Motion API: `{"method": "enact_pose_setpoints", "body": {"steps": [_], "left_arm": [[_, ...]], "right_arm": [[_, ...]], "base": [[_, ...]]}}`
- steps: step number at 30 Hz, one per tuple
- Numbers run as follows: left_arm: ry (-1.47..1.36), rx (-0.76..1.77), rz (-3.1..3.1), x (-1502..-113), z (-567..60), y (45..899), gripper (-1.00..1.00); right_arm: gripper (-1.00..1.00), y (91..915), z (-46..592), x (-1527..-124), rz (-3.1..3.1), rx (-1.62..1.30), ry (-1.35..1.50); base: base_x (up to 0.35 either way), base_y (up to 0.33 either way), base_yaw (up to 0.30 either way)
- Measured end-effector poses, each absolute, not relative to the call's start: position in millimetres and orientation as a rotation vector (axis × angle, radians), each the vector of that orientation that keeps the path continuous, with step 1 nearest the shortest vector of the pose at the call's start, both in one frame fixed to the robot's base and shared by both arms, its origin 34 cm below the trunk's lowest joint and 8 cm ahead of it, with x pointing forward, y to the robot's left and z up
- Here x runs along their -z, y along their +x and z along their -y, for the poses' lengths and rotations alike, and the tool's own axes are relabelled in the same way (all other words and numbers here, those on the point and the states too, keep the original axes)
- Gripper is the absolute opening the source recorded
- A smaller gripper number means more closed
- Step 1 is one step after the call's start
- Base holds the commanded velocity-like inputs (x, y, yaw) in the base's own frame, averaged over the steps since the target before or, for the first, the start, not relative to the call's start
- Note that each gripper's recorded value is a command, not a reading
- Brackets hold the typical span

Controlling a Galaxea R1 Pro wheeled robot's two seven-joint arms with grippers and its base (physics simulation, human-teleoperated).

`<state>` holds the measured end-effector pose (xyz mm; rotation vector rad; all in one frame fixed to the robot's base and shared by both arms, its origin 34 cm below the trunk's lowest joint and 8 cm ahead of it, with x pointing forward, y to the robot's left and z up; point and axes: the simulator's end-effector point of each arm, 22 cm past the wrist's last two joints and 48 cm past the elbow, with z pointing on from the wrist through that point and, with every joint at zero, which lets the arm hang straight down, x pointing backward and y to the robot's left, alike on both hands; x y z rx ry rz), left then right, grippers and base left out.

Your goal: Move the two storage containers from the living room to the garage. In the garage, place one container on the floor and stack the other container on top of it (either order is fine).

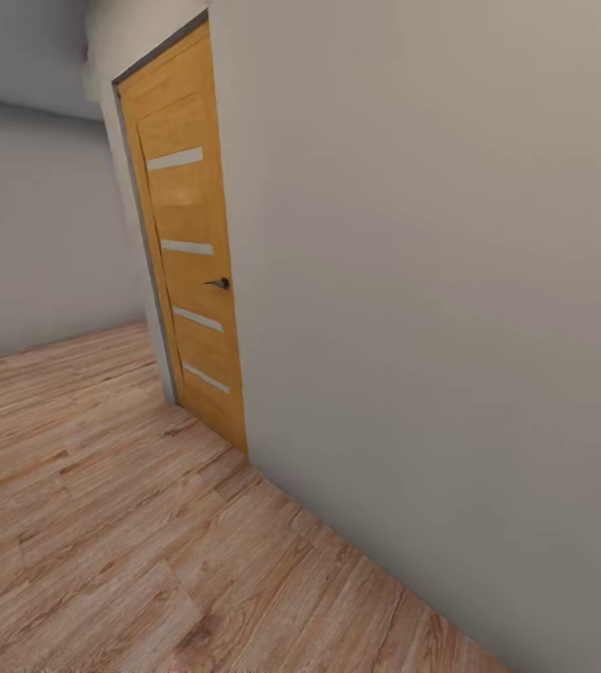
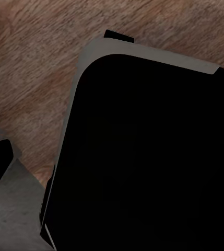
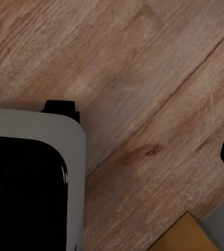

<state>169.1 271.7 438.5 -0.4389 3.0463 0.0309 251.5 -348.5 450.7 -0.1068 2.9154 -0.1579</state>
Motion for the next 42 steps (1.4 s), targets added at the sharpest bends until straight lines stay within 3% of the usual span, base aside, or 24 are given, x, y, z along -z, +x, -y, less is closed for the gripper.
{"method": "enact_pose_setpoints", "body": {"steps": [36, 42], "left_arm": [[-0.456, -0.008, -3.044, -438.3, -262.9, 170.1, 1.0], [-0.463, -0.007, -3.045, -438.4, -263.7, 168.7, 1.0]], "right_arm": [[1.0, 253.1, 352.8, -451.6, -2.908, 0.165, -0.109], [1.0, 253.1, 352.0, -451.7, -2.907, 0.164, -0.109]], "base": [[0.001, 0.0, 0.3], [0.203, 0.0, 0.3]]}}
